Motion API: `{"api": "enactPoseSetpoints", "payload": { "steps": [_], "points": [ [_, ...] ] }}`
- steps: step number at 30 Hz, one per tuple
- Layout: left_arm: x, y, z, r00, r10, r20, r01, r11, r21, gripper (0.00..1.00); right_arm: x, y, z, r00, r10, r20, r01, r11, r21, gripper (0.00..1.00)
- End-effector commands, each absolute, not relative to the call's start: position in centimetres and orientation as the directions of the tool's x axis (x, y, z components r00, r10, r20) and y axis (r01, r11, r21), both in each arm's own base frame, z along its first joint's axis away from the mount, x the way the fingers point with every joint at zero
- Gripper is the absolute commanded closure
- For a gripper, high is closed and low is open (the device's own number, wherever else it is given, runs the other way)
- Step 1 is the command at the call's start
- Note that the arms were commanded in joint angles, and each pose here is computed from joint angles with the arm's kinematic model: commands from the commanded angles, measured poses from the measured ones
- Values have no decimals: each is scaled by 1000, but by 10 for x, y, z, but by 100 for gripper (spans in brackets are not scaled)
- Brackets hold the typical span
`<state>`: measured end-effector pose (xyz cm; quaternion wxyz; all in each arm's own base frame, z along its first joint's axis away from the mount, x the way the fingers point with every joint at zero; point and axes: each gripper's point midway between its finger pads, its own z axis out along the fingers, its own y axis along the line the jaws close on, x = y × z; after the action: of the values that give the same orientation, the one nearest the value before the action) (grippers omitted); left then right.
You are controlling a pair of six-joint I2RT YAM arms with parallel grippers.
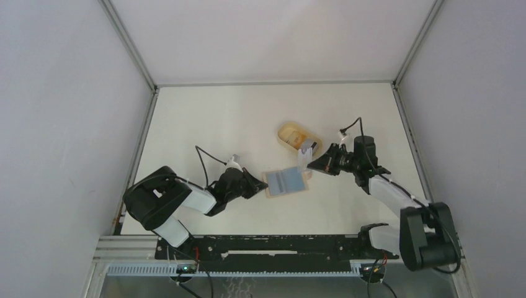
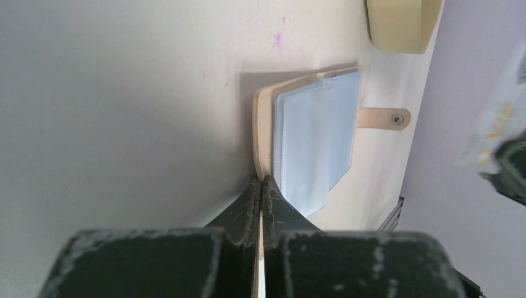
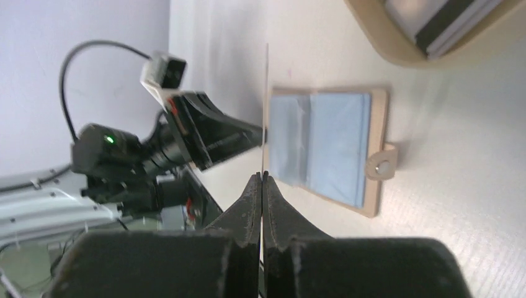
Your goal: Take the credit cards out of the card holder
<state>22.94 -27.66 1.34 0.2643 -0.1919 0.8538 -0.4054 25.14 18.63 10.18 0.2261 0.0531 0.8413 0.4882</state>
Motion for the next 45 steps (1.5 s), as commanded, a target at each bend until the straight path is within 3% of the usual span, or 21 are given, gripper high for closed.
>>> {"api": "enactPoseSetpoints", "payload": {
  "steps": [1,7,12,21,35,45],
  "points": [
    [204,-249,-34,-832,-470,-295,-177,730,-661,100,280,171,152,-770,493,-405,-97,537,838,100],
    [199,-250,-34,-839,-466,-280,-166,710,-684,100,331,137,161,-552,763,-336,152,489,859,100],
    [195,-242,-31,-823,-491,-285,-173,696,-697,100,359,130,145,-486,842,-232,322,420,849,100],
    [193,-236,-32,-810,-520,-272,-192,672,-715,100,376,153,110,-507,857,-92,423,341,839,100],
    [191,-234,-33,-805,-536,-254,-200,649,-734,100,382,166,75,-503,863,-43,482,321,815,100],
    [191,-235,-33,-808,-532,-254,-198,650,-734,100,377,154,90,-503,859,-96,460,360,812,73]
  ]
}}
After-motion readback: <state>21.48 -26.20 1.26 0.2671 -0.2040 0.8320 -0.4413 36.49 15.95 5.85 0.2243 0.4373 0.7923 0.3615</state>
